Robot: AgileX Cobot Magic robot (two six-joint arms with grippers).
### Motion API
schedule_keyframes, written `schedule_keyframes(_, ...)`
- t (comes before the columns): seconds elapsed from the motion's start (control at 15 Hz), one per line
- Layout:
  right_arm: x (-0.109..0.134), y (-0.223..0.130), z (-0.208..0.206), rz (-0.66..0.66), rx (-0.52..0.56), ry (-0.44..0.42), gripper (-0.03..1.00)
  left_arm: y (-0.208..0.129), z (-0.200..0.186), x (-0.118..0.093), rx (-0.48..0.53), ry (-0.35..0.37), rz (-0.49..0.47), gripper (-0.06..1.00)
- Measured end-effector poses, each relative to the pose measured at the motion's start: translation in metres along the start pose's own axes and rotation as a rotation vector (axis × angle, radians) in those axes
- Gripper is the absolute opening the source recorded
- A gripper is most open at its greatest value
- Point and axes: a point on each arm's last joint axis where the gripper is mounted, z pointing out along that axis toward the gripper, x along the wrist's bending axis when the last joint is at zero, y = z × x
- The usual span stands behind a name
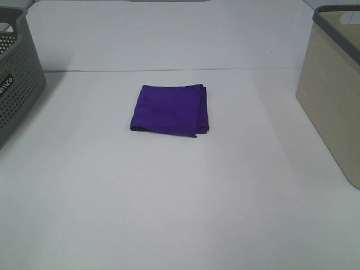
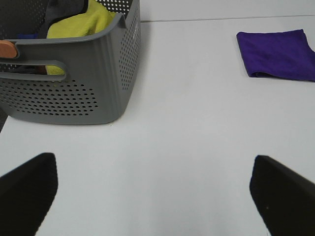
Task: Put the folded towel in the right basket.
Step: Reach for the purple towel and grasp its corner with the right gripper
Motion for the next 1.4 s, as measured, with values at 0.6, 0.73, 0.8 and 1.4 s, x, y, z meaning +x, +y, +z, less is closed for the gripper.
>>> schedule_keyframes(0.6,0.0,0.0,0.0,0.0,0.0,0.0,0.97,0.0,0.0,0.0,0.0,0.0,0.0,0.99)
schedule_keyframes(0.73,0.0,0.0,0.0,0.0,0.0,0.0,0.97,0.0,0.0,0.0,0.0,0.0,0.0,0.99)
schedule_keyframes(0.8,0.0,0.0,0.0,0.0,0.0,0.0,0.97,0.0,0.0,0.0,0.0,0.0,0.0,0.99)
schedule_keyframes(1.4,0.0001,0.0007,-0.0008,0.0,-0.002,0.001,0.97,0.0,0.0,0.0,0.0,0.0,0.0,0.99)
